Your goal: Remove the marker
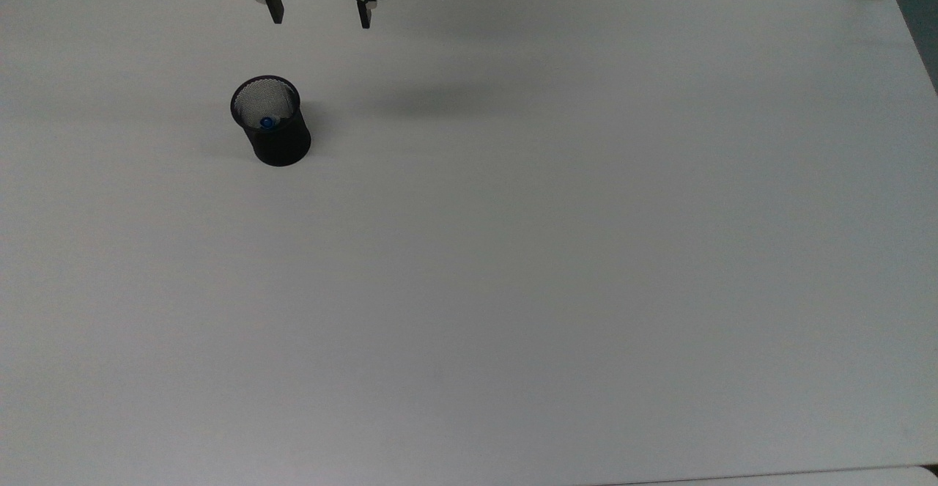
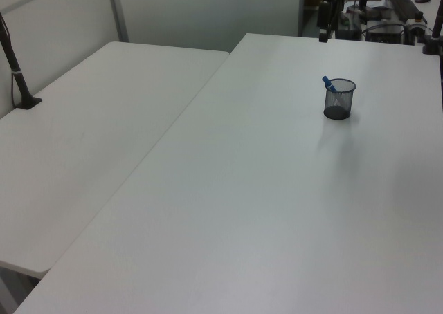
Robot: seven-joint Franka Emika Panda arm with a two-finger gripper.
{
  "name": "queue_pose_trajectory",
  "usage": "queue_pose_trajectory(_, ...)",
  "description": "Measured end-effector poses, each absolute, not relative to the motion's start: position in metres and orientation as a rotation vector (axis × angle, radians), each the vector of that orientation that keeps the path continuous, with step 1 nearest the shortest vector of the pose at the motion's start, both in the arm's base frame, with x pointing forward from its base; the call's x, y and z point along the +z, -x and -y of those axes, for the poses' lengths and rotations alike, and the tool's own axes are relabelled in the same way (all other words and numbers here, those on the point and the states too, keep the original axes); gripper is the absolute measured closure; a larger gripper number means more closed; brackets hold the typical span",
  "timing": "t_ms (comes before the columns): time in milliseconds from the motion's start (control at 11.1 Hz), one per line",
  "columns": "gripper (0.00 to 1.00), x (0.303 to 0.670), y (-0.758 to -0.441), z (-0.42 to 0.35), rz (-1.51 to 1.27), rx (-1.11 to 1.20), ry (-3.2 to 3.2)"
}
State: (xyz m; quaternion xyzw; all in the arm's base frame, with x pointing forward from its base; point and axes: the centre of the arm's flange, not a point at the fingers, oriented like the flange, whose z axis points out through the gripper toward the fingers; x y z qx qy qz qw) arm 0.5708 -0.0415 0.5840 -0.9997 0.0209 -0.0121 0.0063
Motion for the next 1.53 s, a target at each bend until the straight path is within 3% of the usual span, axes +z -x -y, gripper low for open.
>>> queue_pose_trajectory(1534,0.0,0.5899,-0.5727,0.0451,-0.059,-0.058,3.13)
